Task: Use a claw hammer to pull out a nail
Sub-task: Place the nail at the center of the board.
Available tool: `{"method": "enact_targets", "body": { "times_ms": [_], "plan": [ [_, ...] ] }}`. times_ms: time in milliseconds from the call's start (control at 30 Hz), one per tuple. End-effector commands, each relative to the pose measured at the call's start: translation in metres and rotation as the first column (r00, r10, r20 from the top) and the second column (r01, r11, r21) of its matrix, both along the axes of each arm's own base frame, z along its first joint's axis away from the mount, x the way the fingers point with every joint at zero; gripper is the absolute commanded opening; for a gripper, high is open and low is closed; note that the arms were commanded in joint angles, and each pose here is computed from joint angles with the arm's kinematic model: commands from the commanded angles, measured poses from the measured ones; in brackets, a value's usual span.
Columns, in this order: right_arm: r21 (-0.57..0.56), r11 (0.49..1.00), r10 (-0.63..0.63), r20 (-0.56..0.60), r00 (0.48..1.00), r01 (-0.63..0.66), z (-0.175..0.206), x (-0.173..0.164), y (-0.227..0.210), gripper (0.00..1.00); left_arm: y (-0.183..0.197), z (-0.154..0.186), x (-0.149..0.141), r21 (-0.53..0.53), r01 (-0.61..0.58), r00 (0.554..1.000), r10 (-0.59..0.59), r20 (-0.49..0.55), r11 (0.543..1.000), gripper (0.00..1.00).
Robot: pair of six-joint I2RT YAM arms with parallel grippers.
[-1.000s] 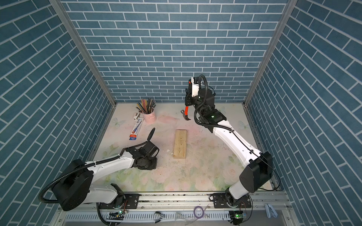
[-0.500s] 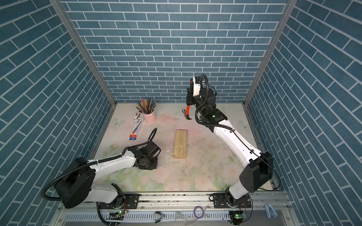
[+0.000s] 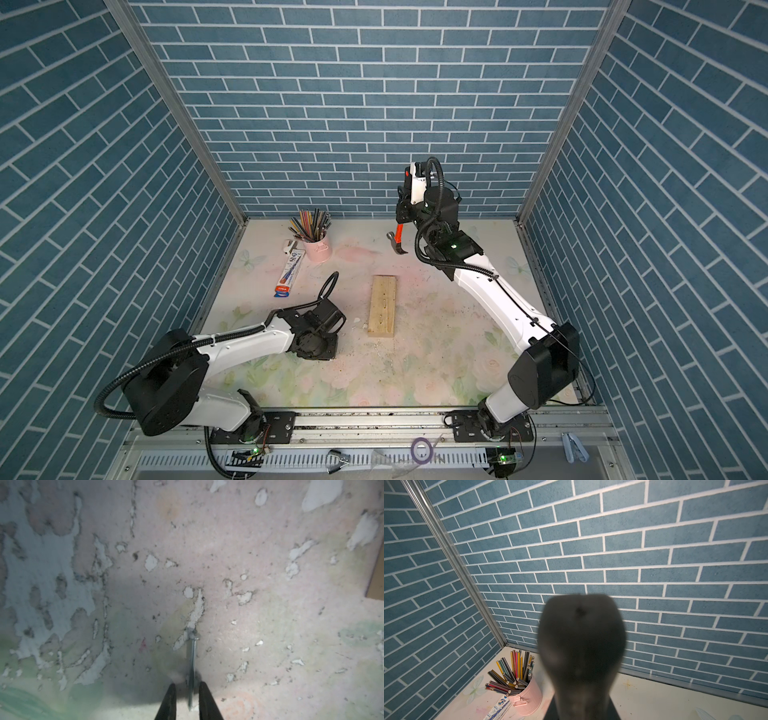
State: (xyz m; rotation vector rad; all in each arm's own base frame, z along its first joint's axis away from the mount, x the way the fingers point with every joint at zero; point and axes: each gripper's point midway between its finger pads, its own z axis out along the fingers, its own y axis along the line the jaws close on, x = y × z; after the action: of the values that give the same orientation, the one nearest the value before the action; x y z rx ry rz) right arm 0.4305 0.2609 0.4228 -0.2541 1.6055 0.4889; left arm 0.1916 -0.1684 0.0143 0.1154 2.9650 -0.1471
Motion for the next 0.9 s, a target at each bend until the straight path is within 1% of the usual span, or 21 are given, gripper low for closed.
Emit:
{"method": "enact_targets", "body": {
  "times_ms": [0, 200, 233, 267, 300, 367, 500, 567, 600, 700, 767, 800, 867],
  "plan": [
    [0.111, 0.994, -0.008, 0.1, 0.995, -0.003, 0.044, -0.008, -0.009, 0.0, 0.011, -0.012, -0.008, 0.063, -0.007, 0.999, 0.01, -0.041, 0.998, 0.25],
    [0.108, 0.994, -0.007, 0.094, 0.996, -0.003, 0.043, -0.007, -0.007, 0.0, 0.002, -0.002, -0.001, 0.035, -0.003, 1.0, 0.004, -0.019, 0.999, 0.32],
    [0.109, 0.994, -0.008, 0.095, 0.995, -0.003, 0.043, -0.007, -0.007, 0.0, -0.002, 0.002, 0.002, 0.021, 0.0, 1.0, 0.0, -0.006, 1.0, 0.35],
    [0.108, 0.994, -0.009, 0.093, 0.996, -0.001, 0.042, -0.006, -0.008, 0.0, -0.005, 0.006, 0.005, 0.008, 0.004, 1.0, -0.004, 0.005, 1.0, 0.4],
    [0.11, 0.994, -0.01, 0.095, 0.995, 0.0, 0.043, -0.006, -0.008, 0.0, -0.011, 0.013, 0.009, -0.019, 0.02, 1.0, -0.019, 0.023, 1.0, 0.47],
    [0.108, 0.994, -0.012, 0.091, 0.996, 0.002, 0.041, -0.005, -0.008, 0.0, -0.025, 0.031, 0.02, -0.076, 0.044, 0.996, -0.037, 0.082, 0.996, 0.52],
    [0.107, 0.994, -0.015, 0.081, 0.997, 0.007, 0.037, -0.003, -0.007, 0.0, -0.05, 0.079, 0.041, -0.208, 0.097, 0.974, -0.049, 0.223, 0.973, 0.67],
    [0.11, 0.994, -0.018, 0.076, 0.997, 0.009, 0.035, -0.001, -0.007, 0.0, -0.063, 0.102, 0.05, -0.271, 0.14, 0.957, -0.061, 0.283, 0.952, 0.8],
    [0.112, 0.994, -0.024, 0.077, 0.997, 0.015, 0.034, 0.0, -0.008, 0.0, -0.068, 0.112, 0.053, -0.299, 0.158, 0.949, -0.062, 0.308, 0.941, 0.87],
    [0.134, 0.989, -0.072, 0.079, 0.994, 0.061, 0.027, 0.005, -0.015, 0.0, -0.09, 0.144, 0.065, -0.413, 0.23, 0.914, -0.049, 0.403, 0.881, 0.87],
    [0.142, 0.987, -0.08, 0.075, 0.994, 0.069, 0.024, 0.006, -0.016, 0.0, -0.102, 0.161, 0.07, -0.506, 0.276, 0.894, -0.025, 0.447, 0.817, 0.87],
    [0.147, 0.987, -0.081, 0.08, 0.993, 0.068, 0.022, 0.006, -0.016, 0.0, -0.107, 0.167, 0.071, -0.56, 0.298, 0.891, -0.015, 0.454, 0.773, 0.87],
    [0.167, 0.982, -0.103, 0.092, 0.99, 0.087, 0.017, 0.007, -0.02, 0.0, -0.111, 0.171, 0.072, -0.639, 0.314, 0.893, 0.009, 0.449, 0.702, 0.87]
  ]
}}
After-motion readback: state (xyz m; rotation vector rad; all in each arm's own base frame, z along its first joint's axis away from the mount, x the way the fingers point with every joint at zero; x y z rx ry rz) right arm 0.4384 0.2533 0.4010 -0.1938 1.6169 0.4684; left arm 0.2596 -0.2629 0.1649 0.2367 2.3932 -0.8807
